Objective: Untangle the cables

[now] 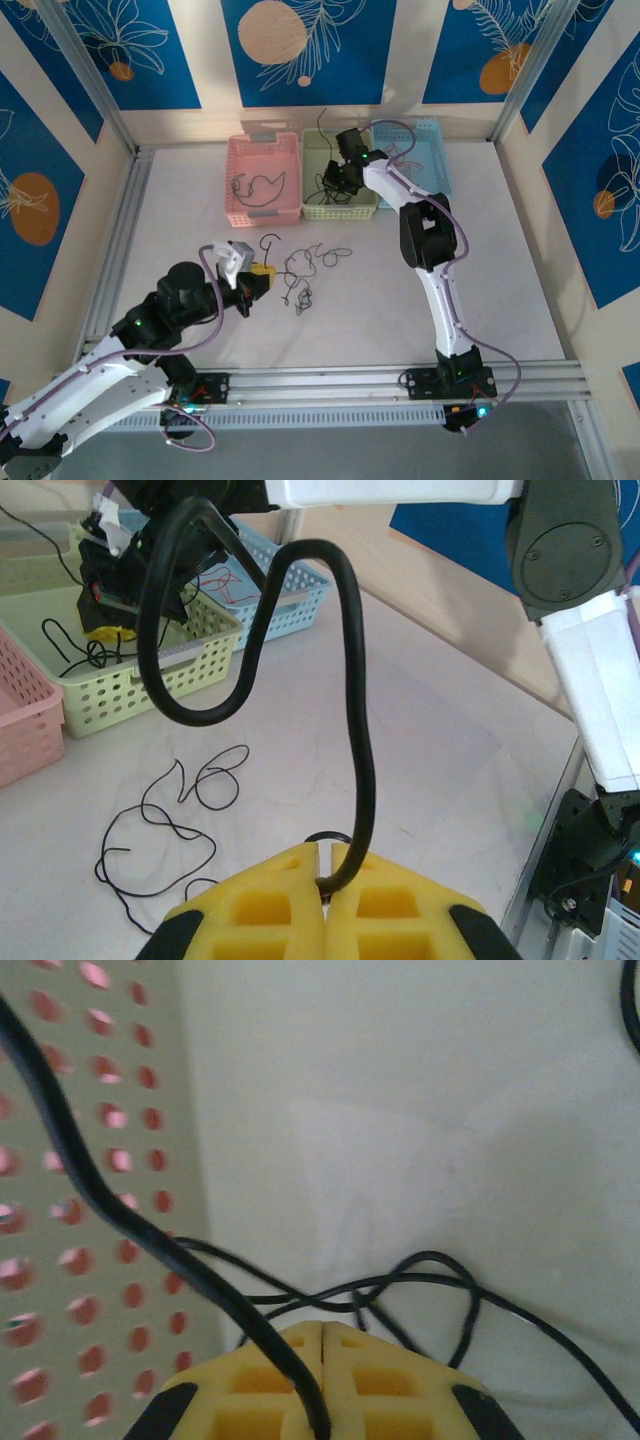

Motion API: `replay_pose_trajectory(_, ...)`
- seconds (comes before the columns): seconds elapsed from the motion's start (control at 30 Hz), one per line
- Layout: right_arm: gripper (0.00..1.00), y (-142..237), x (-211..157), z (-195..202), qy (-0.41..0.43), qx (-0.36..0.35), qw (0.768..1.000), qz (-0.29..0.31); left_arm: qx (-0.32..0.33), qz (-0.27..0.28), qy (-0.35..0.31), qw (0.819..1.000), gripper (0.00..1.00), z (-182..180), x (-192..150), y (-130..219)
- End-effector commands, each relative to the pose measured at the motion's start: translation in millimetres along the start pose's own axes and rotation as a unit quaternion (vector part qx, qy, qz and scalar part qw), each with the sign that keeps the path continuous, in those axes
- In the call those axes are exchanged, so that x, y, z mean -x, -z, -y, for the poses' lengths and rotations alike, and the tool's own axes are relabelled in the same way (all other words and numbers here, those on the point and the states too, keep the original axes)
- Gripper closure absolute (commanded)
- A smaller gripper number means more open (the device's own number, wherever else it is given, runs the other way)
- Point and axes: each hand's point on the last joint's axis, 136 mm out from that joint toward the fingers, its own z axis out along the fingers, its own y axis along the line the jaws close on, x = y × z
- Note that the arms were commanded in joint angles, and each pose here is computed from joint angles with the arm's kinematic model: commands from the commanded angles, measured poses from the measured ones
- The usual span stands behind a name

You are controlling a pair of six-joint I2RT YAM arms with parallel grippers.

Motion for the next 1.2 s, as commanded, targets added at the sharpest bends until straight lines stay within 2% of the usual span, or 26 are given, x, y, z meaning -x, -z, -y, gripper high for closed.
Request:
replay_pose_trajectory(0.0,1.00,-11,-20,32,-0.022,-0.062,0.997,-0.050,-0.009,0.005,-0.001,1.000,1.00,3,3,1)
replay_pose_trajectory(0.27,1.00,-24,-21,48,-0.026,-0.079,0.994,-0.071,-0.010,0.003,0.000,1.000,1.00,3,1,-1)
replay_pose_trajectory(0.43,1.00,-6,-11,29,0.006,-0.068,0.996,-0.050,-0.013,-0.003,0.002,1.000,1.00,4,1,-4)
replay_pose_trajectory(0.67,0.75,46,9,-9,0.027,-0.029,0.999,-0.011,-0.013,-0.001,0.000,1.000,1.00,5,5,-5)
replay_pose_trajectory(0.8,0.66,73,15,-23,0.031,-0.011,0.999,0.003,-0.016,-0.003,0.001,1.000,1.00,6,5,-6)
replay_pose_trajectory(0.97,0.58,107,19,-36,0.035,0.009,0.999,0.019,-0.016,-0.002,-0.002,1.000,1.00,7,8,-6)
replay_pose_trajectory(1.17,0.56,148,17,-47,0.044,0.033,0.998,0.041,-0.017,0.000,-0.004,1.000,1.00,7,9,-7)
